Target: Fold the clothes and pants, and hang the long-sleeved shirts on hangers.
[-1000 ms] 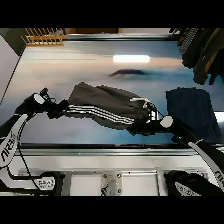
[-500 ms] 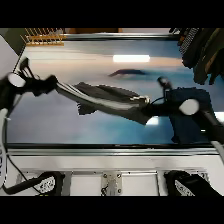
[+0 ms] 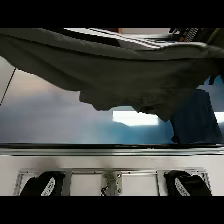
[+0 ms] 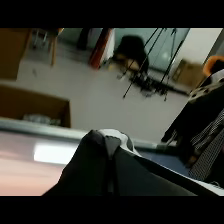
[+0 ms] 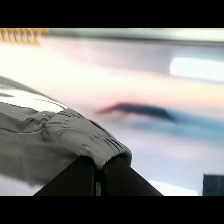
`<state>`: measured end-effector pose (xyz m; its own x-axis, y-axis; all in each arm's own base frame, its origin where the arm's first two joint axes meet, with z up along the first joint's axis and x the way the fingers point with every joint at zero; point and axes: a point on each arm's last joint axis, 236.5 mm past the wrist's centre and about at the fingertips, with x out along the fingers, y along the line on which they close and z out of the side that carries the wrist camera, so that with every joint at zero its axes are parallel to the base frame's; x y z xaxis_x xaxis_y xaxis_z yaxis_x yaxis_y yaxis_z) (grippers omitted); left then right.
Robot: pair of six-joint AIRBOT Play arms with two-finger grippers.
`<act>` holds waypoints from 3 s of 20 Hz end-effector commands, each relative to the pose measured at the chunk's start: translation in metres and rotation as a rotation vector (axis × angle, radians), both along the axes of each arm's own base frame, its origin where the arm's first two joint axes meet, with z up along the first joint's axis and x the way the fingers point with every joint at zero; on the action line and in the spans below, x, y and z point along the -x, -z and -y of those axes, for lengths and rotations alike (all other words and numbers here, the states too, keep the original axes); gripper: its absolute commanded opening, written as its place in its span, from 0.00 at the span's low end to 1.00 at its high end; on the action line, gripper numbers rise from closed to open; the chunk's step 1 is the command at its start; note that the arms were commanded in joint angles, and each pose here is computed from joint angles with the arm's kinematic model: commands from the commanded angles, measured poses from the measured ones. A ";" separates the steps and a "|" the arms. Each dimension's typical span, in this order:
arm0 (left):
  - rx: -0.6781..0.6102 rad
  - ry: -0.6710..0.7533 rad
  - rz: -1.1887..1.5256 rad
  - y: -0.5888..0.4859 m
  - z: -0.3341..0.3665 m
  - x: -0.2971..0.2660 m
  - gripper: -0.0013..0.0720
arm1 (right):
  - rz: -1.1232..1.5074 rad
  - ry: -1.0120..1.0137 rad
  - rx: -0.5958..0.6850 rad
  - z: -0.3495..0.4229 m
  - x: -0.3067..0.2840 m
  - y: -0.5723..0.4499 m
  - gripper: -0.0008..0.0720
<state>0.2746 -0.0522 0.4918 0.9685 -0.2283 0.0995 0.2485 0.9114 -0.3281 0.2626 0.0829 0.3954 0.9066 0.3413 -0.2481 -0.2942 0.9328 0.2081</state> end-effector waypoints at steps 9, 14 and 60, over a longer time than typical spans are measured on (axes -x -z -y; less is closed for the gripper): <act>0.003 -0.016 -0.002 0.011 0.001 -0.081 0.03 | -0.342 -0.027 -0.235 -0.026 0.000 0.048 0.05; 0.032 -0.054 -0.253 0.156 -0.004 -0.253 0.03 | -0.700 0.039 -0.201 -0.023 -0.098 0.198 0.05; 0.315 0.046 -1.634 0.629 0.009 -0.030 0.04 | -0.414 0.134 -0.065 0.039 -0.117 0.206 0.66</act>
